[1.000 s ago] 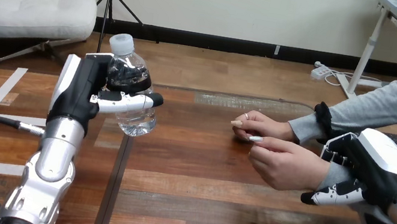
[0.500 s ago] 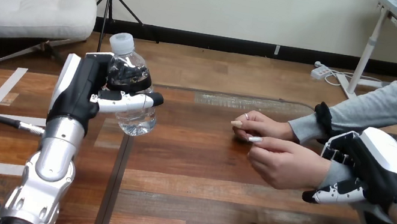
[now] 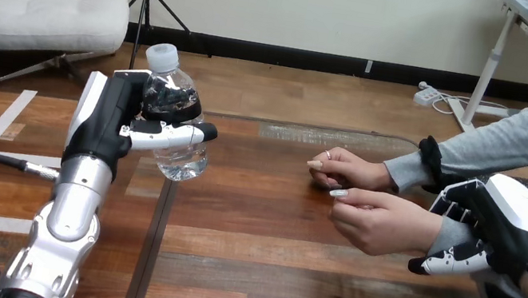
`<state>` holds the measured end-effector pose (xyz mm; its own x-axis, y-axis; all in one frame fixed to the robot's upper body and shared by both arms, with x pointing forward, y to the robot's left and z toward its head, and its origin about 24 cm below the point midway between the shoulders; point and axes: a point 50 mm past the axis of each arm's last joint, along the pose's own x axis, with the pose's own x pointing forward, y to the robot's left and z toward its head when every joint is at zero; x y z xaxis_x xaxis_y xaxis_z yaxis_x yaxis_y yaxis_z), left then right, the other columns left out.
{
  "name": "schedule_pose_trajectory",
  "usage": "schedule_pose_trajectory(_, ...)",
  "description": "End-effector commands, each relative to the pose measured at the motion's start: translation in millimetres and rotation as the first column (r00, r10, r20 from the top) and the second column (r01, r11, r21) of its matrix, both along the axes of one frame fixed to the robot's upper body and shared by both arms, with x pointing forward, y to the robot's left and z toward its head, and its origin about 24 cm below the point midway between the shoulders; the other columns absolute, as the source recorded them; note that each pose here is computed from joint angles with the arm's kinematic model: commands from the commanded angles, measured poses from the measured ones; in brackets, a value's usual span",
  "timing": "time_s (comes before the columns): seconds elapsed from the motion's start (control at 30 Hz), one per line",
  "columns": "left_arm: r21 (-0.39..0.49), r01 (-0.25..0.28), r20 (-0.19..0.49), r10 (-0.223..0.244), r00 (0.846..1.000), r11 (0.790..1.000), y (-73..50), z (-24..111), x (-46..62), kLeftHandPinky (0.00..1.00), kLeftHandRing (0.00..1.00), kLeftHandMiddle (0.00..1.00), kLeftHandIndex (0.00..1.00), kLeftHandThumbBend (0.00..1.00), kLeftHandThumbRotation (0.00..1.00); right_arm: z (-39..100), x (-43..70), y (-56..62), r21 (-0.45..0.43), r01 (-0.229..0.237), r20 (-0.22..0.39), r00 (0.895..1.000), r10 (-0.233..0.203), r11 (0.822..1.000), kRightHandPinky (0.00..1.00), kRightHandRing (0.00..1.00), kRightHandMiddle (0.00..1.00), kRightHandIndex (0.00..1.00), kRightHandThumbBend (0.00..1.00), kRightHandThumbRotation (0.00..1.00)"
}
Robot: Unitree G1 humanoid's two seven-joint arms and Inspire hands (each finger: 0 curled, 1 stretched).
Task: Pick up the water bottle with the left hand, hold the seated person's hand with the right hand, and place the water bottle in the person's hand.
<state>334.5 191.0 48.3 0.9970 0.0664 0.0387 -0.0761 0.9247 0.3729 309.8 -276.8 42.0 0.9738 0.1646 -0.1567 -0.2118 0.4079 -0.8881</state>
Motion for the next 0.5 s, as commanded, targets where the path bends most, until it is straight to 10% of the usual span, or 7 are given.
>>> schedule_pose_trajectory(0.0, 0.009, 0.0, 0.12, -0.001, 0.993, 1.0, 1.9, 31.8, 8.9, 0.27, 0.34, 0.38, 0.39, 0.75, 0.0, 13.3, 9.1, 10.0, 0.054, -0.013, 0.066, 0.998, 0.009, 0.998, 0.32, 0.35, 0.4, 0.42, 0.92, 0.0)
schedule_pose_trajectory(0.47, -0.003, 0.005, 0.123, -0.004, 0.992, 1.0, 1.9, 32.1, 8.7, 0.28, 0.35, 0.39, 0.38, 0.74, 0.0, 13.9, 8.6, 9.7, 0.054, -0.023, 0.063, 0.998, 0.019, 0.998, 0.34, 0.37, 0.42, 0.43, 0.91, 0.0)
